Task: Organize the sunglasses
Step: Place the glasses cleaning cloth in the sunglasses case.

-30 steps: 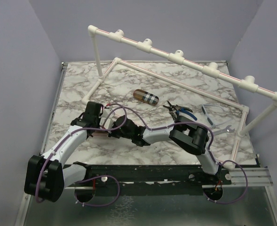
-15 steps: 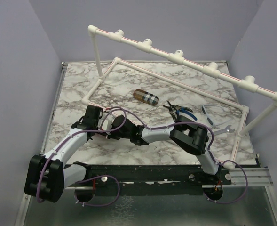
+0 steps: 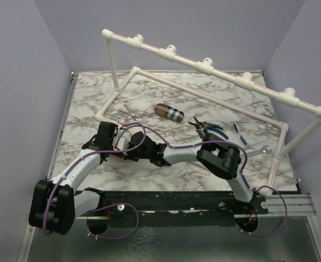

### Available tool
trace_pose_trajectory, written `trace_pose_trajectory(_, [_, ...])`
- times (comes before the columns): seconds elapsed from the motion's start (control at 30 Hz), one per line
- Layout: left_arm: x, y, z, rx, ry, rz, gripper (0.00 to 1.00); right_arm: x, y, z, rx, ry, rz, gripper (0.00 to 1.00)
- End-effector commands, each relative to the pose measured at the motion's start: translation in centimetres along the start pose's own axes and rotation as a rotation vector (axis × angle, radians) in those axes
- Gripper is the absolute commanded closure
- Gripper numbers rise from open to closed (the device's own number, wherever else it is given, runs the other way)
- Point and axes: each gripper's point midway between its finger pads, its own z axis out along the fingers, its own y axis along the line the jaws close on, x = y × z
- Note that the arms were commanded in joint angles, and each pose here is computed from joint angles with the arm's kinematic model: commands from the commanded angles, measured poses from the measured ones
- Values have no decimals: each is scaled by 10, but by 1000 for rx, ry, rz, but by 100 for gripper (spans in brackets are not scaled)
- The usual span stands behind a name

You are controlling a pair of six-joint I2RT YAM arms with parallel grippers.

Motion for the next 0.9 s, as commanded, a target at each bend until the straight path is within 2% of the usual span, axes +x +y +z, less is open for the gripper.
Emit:
trace_pose_trajectory(0.0, [22, -11, 0, 17, 88, 128, 100, -8, 9, 7, -52, -6, 2, 99])
trace_pose_trajectory(0.37, [29, -22, 0, 64, 101, 152, 100, -9, 11, 7, -70, 1, 11, 88])
trace_pose_trajectory(0.63, [30, -21, -8, 99, 118, 164, 87, -15, 12, 6, -89, -3, 4, 81])
trace_pose_trajectory(0.8, [32, -28, -9, 133, 117, 177, 72, -18, 15, 2, -104, -10, -2, 80])
trace_pose_trajectory(0.87, [31, -29, -8, 138, 112, 179, 63, -21, 16, 0, -107, -15, 0, 80])
